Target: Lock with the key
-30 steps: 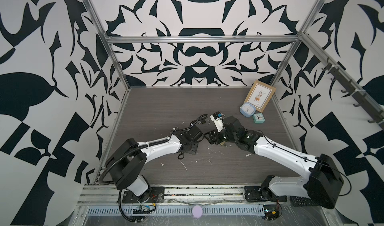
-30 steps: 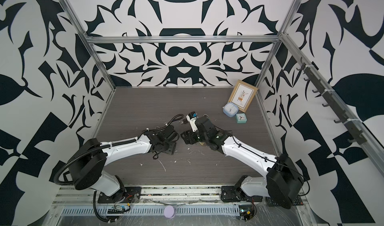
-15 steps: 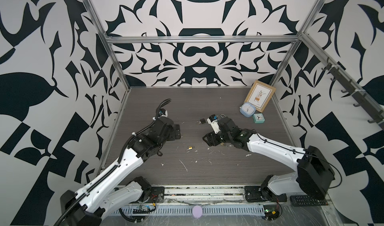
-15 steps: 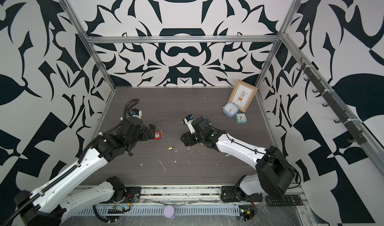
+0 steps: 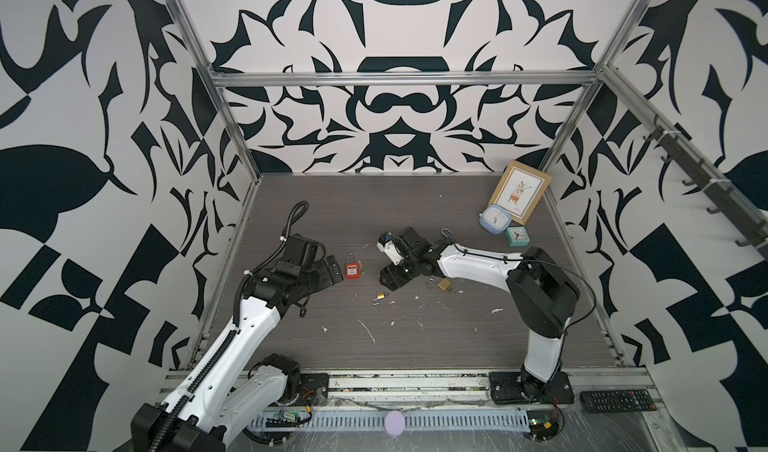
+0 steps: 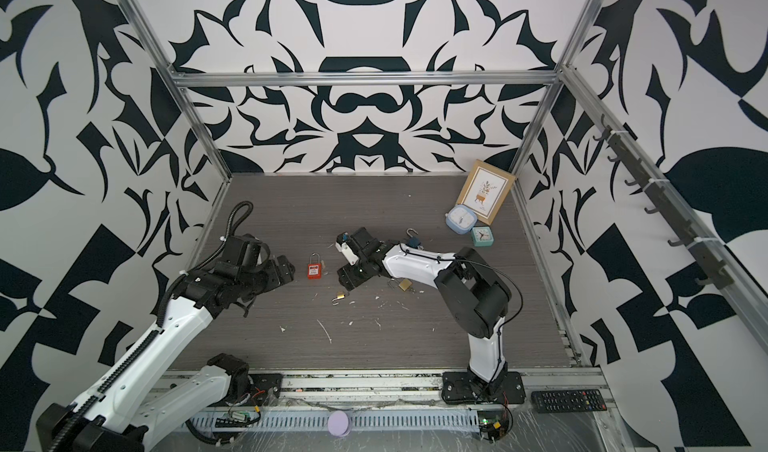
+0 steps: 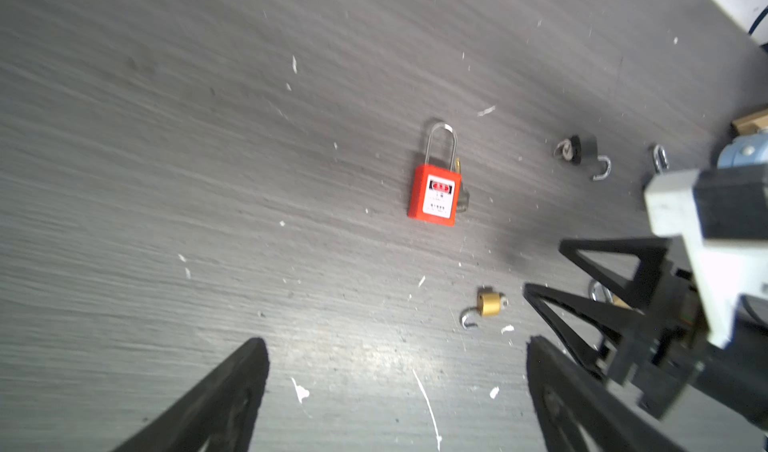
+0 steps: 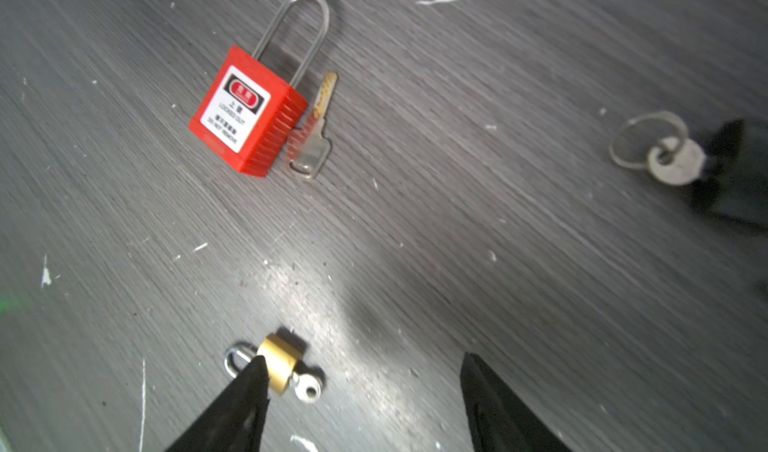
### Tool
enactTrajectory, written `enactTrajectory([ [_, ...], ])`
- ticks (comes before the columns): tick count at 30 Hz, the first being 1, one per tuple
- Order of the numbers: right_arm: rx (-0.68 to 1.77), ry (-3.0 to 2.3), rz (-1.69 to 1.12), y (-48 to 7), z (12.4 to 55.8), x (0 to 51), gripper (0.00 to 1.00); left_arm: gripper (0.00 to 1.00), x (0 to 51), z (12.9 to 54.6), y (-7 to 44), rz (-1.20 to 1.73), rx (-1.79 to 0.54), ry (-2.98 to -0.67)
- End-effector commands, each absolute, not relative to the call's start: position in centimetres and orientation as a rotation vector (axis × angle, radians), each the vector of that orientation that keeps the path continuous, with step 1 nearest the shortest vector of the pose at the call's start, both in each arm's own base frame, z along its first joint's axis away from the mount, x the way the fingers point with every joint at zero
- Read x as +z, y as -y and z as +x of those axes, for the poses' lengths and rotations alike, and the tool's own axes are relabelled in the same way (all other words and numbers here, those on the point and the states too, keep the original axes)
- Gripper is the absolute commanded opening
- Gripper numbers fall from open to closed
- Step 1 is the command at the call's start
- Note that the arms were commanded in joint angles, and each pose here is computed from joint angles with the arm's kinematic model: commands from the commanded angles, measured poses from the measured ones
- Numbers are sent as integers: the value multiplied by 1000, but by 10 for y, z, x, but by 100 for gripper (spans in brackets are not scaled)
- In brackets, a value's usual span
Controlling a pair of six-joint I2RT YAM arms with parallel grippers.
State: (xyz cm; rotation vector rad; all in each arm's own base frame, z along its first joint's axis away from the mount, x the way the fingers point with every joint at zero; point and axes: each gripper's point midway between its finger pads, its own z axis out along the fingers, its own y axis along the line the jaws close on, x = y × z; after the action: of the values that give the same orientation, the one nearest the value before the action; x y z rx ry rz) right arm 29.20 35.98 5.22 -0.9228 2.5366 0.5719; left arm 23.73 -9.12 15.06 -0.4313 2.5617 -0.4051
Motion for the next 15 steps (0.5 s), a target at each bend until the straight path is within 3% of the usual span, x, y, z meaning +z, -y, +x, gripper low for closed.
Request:
enactTrajectory([
  [1,504,-2524,-998,-366,292,54,74,99,140,225,98,-488,-495,-2635],
  [15,328,-2572,-1066,-347,269,23,73,99,129,224,96,-516,-507,-2650],
])
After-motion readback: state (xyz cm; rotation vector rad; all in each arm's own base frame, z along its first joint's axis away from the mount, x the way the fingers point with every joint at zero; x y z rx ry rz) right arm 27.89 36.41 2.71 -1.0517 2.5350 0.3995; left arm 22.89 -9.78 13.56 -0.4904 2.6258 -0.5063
